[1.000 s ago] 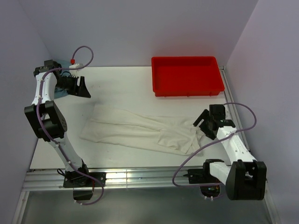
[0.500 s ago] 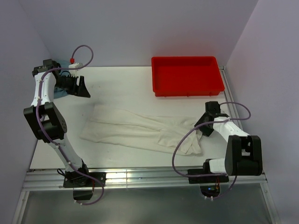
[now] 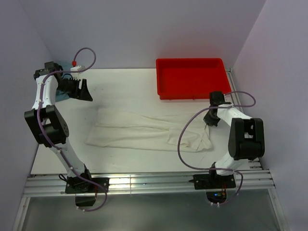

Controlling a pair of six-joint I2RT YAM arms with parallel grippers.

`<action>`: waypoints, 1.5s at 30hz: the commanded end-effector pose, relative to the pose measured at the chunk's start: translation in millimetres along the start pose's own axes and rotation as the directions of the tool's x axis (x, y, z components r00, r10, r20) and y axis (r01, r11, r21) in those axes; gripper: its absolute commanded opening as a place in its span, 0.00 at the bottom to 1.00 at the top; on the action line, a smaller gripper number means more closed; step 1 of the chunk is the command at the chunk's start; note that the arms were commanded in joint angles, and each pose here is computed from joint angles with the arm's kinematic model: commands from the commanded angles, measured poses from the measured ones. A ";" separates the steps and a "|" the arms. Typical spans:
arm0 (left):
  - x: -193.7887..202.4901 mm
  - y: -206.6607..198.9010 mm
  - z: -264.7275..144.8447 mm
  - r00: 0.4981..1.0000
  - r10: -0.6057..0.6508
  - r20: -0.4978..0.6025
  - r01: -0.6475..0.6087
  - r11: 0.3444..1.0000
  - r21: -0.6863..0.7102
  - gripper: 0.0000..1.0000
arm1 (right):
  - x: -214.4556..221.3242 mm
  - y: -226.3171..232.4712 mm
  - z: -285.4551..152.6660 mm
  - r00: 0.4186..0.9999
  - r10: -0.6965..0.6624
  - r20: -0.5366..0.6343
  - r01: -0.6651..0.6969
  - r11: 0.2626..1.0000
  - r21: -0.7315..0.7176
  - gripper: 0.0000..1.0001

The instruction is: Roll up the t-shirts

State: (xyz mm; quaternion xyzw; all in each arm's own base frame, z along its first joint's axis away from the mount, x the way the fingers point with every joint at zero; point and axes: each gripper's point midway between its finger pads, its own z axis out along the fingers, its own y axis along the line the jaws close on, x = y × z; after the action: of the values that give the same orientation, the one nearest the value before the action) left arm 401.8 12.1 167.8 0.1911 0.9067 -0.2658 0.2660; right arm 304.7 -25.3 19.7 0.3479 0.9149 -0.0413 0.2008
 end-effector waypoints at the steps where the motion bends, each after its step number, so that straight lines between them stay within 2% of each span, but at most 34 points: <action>1: -5.6 3.8 -8.7 1.000 0.010 0.030 -0.009 0.999 -0.046 0.68 | -45.6 0.7 -2.1 0.994 -0.027 0.110 0.020 0.998 0.067 0.05; 5: 2.1 19.4 -3.3 0.999 -0.032 0.020 0.034 0.995 -0.092 0.67 | -63.4 2.6 9.1 0.993 -0.058 0.107 0.045 0.992 0.120 0.05; 10: 14.6 37.0 7.2 0.998 -0.065 -0.013 0.063 0.992 -0.111 0.68 | -79.7 -12.5 17.9 0.994 -0.024 0.102 0.010 0.991 0.136 0.05; 12: 17.7 38.8 13.2 0.996 -0.081 -0.022 0.079 0.993 -0.093 0.68 | -83.1 -14.0 17.8 0.995 -0.028 0.099 0.014 0.990 0.137 0.11; 13: 21.1 40.0 19.0 0.995 -0.092 -0.031 0.090 0.994 -0.068 0.68 | -84.0 -13.9 15.3 0.995 -0.025 0.098 0.012 0.991 0.135 0.15; 14: 20.0 35.5 20.8 0.995 -0.096 -0.028 0.095 0.995 -0.035 0.68 | -83.8 -11.6 13.2 0.995 -0.022 0.099 0.010 0.993 0.121 0.30; 17: 22.6 32.6 32.4 0.994 -0.102 -0.038 0.103 0.995 0.013 0.68 | -82.4 -9.3 -1.9 0.993 -0.008 0.121 -0.003 0.996 0.092 0.60; 20: 24.3 26.6 44.8 0.993 -0.104 -0.054 0.107 0.993 0.049 0.69 | -79.4 -10.1 -22.1 0.989 0.012 0.150 -0.022 0.998 0.065 0.65; 26: 20.8 19.0 59.6 0.991 -0.126 -0.049 0.131 0.984 0.120 0.68 | -63.5 7.0 -72.0 0.977 0.051 0.209 -0.040 0.998 -0.056 0.65; 29: 20.8 18.8 65.7 0.989 -0.136 -0.049 0.142 0.980 0.137 0.69 | -34.9 36.4 -92.4 0.975 0.048 0.217 -0.018 0.990 -0.137 0.64; 31: 21.6 20.5 67.8 0.989 -0.141 -0.045 0.145 0.980 0.133 0.69 | -8.8 59.6 -101.5 0.980 -0.002 0.198 0.042 0.979 -0.197 0.63; 33: 23.9 21.1 70.2 0.988 -0.147 -0.048 0.152 0.979 0.136 0.69 | 6.0 71.4 -109.7 0.982 0.018 0.190 0.029 0.971 -0.237 0.61; 35: 26.1 21.4 73.7 0.988 -0.145 -0.053 0.151 0.979 0.139 0.69 | 32.1 101.4 -123.4 0.985 -0.015 0.175 0.072 0.944 -0.322 0.59; 37: 28.4 22.0 78.6 0.987 -0.147 -0.063 0.154 0.977 0.147 0.69 | 48.7 119.3 -125.4 0.984 -0.054 0.173 0.107 0.943 -0.316 0.59; 38: 27.8 21.7 80.6 0.988 -0.140 -0.065 0.148 0.978 0.150 0.69 | 66.7 142.6 -143.9 0.981 -0.092 0.171 0.149 0.923 -0.356 0.59; 40: 29.8 17.9 85.2 0.987 -0.138 -0.077 0.150 0.974 0.168 0.70 | 92.6 170.9 -144.5 0.975 -0.156 0.157 0.204 0.909 -0.363 0.59; 41: 30.5 18.4 86.9 0.987 -0.141 -0.080 0.153 0.974 0.168 0.70 | 115.0 199.3 -165.3 0.967 -0.199 0.158 0.248 0.871 -0.424 0.58; 45: 36.8 18.4 92.6 0.985 -0.139 -0.107 0.156 0.973 0.172 0.70 | 179.3 266.3 -187.0 0.936 -0.321 0.147 0.351 0.799 -0.488 0.57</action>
State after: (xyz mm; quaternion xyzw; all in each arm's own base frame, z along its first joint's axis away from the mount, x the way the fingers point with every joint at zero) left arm 412.1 -12.8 65.0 0.1441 0.9110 -0.3457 0.1729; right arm 293.4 266.6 120.9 0.1255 0.9424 0.1155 0.2878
